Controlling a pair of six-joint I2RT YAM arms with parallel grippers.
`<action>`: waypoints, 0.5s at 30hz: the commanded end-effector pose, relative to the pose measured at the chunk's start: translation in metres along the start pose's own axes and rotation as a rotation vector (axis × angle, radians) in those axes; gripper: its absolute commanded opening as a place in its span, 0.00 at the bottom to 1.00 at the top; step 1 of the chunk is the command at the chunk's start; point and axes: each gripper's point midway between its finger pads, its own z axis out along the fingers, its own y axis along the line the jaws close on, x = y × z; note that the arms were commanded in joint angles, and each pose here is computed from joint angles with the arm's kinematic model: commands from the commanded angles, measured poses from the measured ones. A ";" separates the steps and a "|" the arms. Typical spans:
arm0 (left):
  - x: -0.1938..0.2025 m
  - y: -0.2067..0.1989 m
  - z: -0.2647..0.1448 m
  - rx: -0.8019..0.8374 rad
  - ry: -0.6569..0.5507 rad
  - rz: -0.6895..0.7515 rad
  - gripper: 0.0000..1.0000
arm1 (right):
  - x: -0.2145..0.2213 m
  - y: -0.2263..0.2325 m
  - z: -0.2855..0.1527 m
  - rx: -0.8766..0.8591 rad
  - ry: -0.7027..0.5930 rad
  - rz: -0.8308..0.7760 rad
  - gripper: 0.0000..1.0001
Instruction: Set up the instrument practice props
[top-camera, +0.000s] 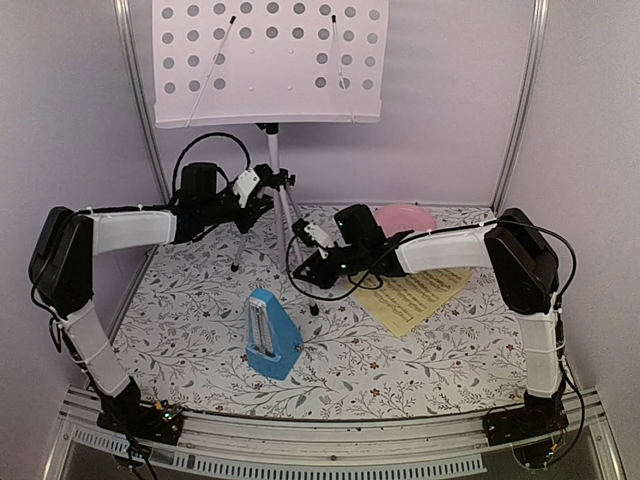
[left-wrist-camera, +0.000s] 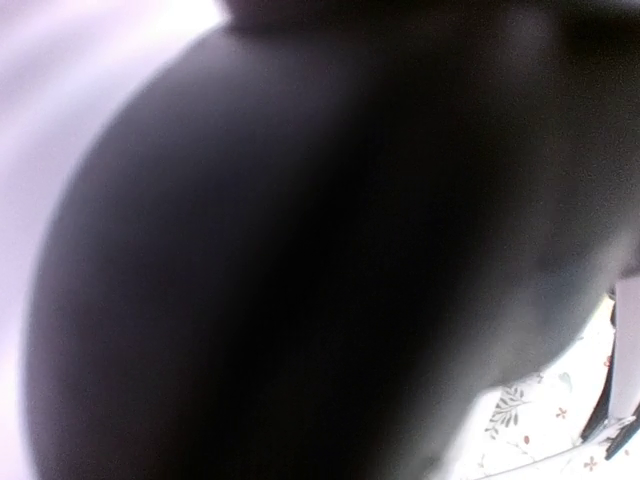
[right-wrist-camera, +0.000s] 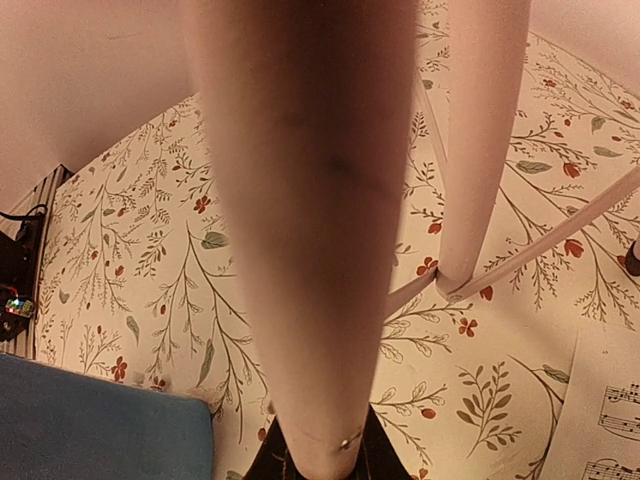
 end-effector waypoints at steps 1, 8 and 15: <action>0.018 0.051 -0.016 -0.192 0.053 0.061 0.23 | 0.004 0.013 -0.004 -0.056 0.051 0.059 0.05; 0.010 0.039 -0.021 -0.135 0.024 0.028 0.50 | -0.001 0.021 -0.004 -0.079 0.044 0.049 0.10; 0.013 0.027 -0.030 -0.106 0.024 0.019 0.55 | 0.003 0.029 -0.005 -0.115 0.052 0.046 0.32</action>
